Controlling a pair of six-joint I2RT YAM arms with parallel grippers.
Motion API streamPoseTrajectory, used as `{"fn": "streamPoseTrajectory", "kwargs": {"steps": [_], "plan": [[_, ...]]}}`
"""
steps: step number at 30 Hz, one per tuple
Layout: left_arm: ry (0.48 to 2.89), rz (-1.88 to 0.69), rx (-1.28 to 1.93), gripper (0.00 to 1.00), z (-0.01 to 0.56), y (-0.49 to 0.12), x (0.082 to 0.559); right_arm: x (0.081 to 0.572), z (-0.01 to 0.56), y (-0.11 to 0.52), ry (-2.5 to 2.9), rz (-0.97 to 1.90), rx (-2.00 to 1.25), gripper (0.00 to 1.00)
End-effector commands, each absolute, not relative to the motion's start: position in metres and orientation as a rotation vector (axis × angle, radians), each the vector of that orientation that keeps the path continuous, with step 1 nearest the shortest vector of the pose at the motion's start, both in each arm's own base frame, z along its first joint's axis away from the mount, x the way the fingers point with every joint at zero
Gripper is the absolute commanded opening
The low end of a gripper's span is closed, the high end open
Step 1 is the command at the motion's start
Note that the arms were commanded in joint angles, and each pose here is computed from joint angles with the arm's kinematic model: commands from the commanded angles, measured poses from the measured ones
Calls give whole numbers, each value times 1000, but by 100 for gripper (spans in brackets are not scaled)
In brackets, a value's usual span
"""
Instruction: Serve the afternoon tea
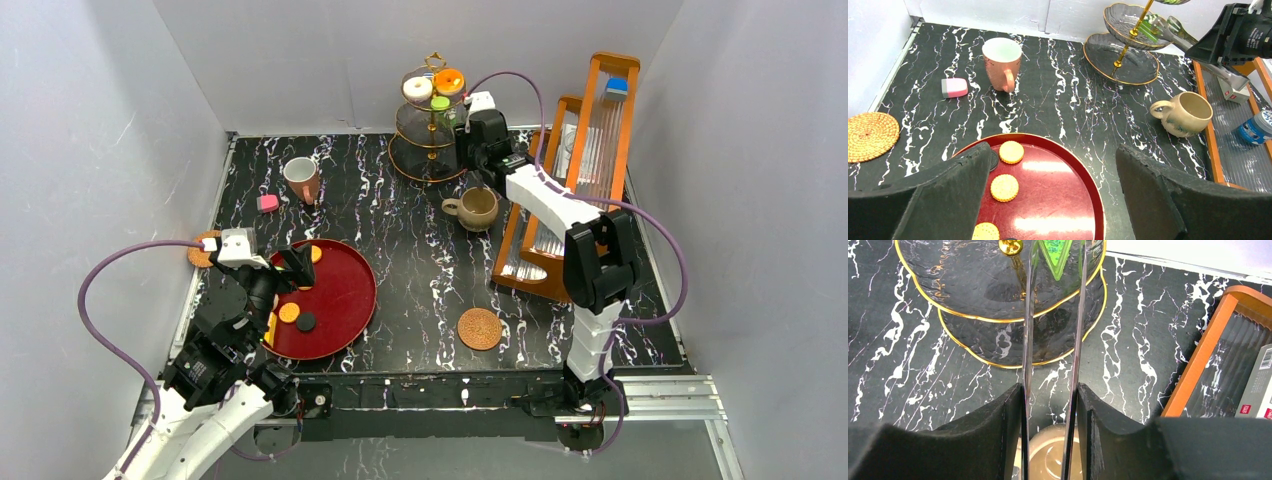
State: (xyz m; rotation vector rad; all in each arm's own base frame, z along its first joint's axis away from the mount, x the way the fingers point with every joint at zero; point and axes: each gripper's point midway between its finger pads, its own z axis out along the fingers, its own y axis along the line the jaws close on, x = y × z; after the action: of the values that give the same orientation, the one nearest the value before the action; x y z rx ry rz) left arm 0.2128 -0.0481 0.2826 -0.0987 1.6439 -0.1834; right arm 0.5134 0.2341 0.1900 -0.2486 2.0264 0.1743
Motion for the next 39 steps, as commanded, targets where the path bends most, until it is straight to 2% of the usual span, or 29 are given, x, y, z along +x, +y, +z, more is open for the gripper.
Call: {"fn": "streamPoseTrajectory", "kwargs": {"steps": [1, 15, 23, 31, 39], "plan": [[1626, -171, -114, 92, 286, -45, 214, 505, 256, 231, 1908, 222, -239, 49], [1625, -177, -114, 92, 286, -45, 213, 456, 255, 220, 1978, 275, -288, 47], [1628, -174, -112, 92, 286, -46, 214, 410, 236, 229, 2100, 430, -304, 45], [1633, -168, -112, 92, 285, -46, 215, 358, 229, 255, 2115, 528, -419, 45], [1633, -157, -121, 92, 284, -43, 214, 300, 234, 306, 2037, 706, -638, 45]]}}
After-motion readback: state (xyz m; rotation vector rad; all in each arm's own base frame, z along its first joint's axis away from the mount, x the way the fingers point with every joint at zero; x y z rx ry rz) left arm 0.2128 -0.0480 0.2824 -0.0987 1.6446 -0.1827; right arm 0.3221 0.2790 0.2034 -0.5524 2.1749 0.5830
